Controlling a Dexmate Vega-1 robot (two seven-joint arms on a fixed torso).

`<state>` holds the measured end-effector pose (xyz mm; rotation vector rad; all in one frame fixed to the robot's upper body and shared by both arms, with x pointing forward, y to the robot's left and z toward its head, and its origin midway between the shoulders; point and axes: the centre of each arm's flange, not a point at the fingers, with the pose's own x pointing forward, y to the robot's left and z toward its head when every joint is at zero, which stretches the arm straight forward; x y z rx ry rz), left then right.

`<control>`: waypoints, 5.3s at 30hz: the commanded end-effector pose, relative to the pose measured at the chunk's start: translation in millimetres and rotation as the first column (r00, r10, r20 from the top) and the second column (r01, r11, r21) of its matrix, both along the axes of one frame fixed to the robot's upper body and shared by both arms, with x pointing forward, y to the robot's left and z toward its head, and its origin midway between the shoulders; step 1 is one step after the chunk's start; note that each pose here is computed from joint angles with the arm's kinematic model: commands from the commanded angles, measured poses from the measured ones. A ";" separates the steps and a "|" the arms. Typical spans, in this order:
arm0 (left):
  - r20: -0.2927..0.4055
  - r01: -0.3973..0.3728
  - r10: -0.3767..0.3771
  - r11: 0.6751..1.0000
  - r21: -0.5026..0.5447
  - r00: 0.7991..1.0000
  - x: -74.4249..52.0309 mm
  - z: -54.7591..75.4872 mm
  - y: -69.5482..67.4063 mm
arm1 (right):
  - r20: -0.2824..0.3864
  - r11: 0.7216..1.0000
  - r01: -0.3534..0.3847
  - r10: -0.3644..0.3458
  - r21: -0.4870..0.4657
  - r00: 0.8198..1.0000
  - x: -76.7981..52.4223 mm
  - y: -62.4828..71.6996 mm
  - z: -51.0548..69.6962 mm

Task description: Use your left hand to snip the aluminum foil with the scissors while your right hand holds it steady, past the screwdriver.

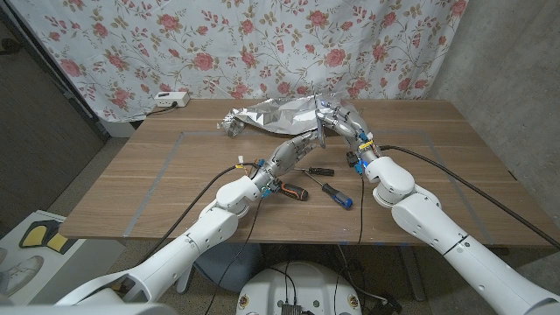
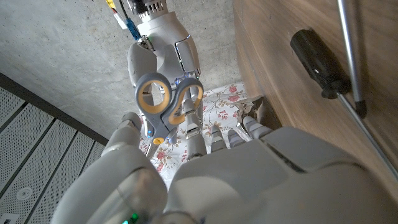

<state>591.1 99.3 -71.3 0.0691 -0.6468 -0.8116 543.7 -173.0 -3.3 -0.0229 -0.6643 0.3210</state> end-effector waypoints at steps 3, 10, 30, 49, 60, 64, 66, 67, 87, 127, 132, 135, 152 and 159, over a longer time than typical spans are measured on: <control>-0.004 0.006 -0.006 1.000 -0.010 1.000 -1.3 -2.8 -1.2 | -0.006 1.000 -0.015 0.015 0.005 1.000 -2.1 0.2 -3.1; -0.007 0.013 -0.013 1.000 -0.013 1.000 -0.3 -3.1 -2.7 | -0.009 1.000 -0.023 0.023 0.016 1.000 -3.8 0.7 -3.1; -0.007 -0.024 0.023 0.998 -0.055 1.000 -2.5 -5.3 -7.3 | 0.002 1.000 -0.016 0.016 0.017 1.000 -6.4 5.1 -2.8; 0.012 -0.014 0.014 1.000 -0.013 1.000 -2.2 -3.7 -16.0 | -0.015 0.999 -0.013 0.013 0.032 1.000 -4.0 4.4 -8.5; 0.010 -0.005 0.005 1.000 -0.021 1.000 -1.4 -3.7 -20.1 | -0.022 0.998 -0.016 0.017 0.057 1.000 -8.1 9.8 -16.9; 0.007 -0.001 0.002 1.000 -0.022 1.000 -1.3 -4.2 -21.1 | -0.021 0.998 -0.009 0.010 0.064 1.000 -10.0 9.2 -20.0; 0.007 -0.001 0.001 1.000 -0.024 1.000 -1.5 -4.4 -21.6 | -0.021 0.997 0.000 0.001 0.071 1.000 -10.7 8.3 -21.4; 0.006 0.000 0.000 1.000 -0.025 1.000 -1.6 -4.6 -21.8 | -0.022 0.997 0.006 -0.004 0.073 1.000 -11.1 7.6 -21.6; -0.011 0.002 -0.003 1.000 -0.029 1.000 -2.0 -12.3 -23.5 | -0.025 0.991 0.038 -0.035 0.132 0.999 -14.7 -2.5 -25.5; -0.019 0.030 -0.031 0.999 -0.024 0.999 0.7 -15.1 -38.4 | -0.018 0.972 0.136 -0.135 0.191 0.991 -22.1 -4.2 -30.6; -0.026 0.031 -0.032 0.999 -0.032 0.999 0.4 -17.1 -38.8 | -0.014 0.966 0.150 -0.151 0.210 0.988 -22.4 -8.6 -30.0; -0.031 0.026 -0.027 0.999 -0.039 0.999 0.3 -18.2 -39.1 | -0.018 0.964 0.154 -0.154 0.216 0.988 -22.5 -9.6 -31.1; -0.022 0.040 -0.041 0.998 -0.048 0.999 -0.3 -15.1 -48.9 | -0.036 0.960 0.159 -0.155 0.230 0.987 -27.7 -7.9 -42.1; -0.027 0.047 -0.048 0.998 -0.045 0.998 -1.8 -16.7 -52.0 | -0.035 0.956 0.168 -0.164 0.239 0.986 -28.7 -8.4 -42.8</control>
